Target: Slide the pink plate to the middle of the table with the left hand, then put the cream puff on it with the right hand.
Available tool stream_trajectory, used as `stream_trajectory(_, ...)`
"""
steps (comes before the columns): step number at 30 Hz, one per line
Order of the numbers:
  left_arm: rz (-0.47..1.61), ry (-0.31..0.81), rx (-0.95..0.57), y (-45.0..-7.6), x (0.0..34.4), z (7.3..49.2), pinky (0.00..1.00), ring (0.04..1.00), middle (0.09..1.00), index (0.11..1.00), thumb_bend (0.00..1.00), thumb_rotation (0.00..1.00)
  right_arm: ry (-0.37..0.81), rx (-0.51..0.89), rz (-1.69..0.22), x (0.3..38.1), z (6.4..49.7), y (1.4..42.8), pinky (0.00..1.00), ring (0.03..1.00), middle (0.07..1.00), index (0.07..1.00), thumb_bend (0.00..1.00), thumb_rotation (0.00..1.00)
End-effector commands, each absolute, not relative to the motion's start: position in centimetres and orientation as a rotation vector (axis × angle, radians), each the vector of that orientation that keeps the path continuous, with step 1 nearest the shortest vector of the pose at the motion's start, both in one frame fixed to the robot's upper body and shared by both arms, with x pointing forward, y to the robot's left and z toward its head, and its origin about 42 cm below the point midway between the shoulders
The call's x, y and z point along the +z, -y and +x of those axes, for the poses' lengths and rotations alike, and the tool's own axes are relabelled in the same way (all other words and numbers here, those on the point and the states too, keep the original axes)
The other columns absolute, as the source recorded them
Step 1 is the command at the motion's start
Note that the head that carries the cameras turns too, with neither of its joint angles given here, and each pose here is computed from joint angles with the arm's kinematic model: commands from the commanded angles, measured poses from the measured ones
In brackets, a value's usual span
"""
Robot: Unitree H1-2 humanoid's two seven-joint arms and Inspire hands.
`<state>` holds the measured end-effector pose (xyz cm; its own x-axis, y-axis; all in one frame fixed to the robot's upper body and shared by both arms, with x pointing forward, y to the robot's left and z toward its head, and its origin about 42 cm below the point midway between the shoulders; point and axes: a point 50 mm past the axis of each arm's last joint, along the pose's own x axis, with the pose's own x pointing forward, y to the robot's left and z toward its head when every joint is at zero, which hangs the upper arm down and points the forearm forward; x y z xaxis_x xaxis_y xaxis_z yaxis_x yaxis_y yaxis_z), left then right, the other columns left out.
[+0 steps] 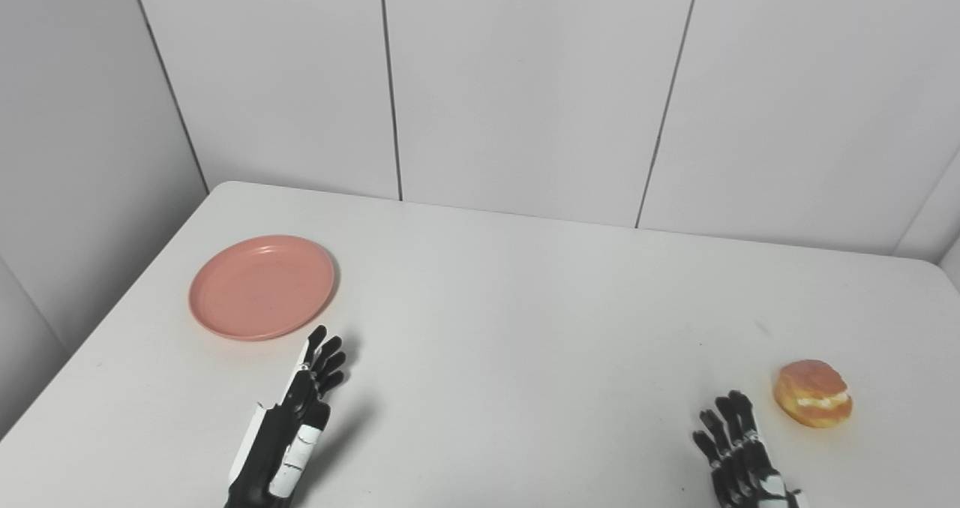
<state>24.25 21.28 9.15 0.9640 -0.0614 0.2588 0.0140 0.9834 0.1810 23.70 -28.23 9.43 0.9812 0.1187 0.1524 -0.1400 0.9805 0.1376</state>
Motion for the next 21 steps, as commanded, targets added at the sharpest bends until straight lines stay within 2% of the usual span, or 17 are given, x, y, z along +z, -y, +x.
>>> stream_trajectory(1, 0.120, 0.069, -0.072, -17.5, 4.9, 24.4, 0.92, 0.945, 0.971, 1.000, 0.80, 0.95, -0.034, 0.073, 0.147, 5.4, 22.5, 30.5, 0.98, 0.984, 1.000, 1.000, 0.75, 1.00)
stream_trajectory(5, 0.125, 0.074, -0.071, -17.1, 4.8, 24.6, 0.90, 0.941, 0.961, 1.000, 0.80, 0.92, -0.034, 0.077, 0.156, 5.3, 22.7, 30.7, 1.00, 0.995, 1.000, 1.000, 0.72, 1.00)
stream_trajectory(15, 0.114, 0.067, -0.077, -17.0, 5.0, 24.3, 0.92, 0.959, 0.968, 1.000, 0.80, 0.93, -0.036, 0.080, 0.169, 5.5, 22.6, 30.4, 1.00, 1.000, 1.000, 1.000, 0.69, 1.00)
stream_trajectory(21, 0.088, 0.100, -0.105, -17.7, 6.7, 23.9, 0.90, 0.929, 0.953, 1.000, 0.82, 0.94, -0.041, 0.074, 0.163, 5.6, 22.6, 30.1, 1.00, 1.000, 1.000, 1.000, 0.69, 1.00)
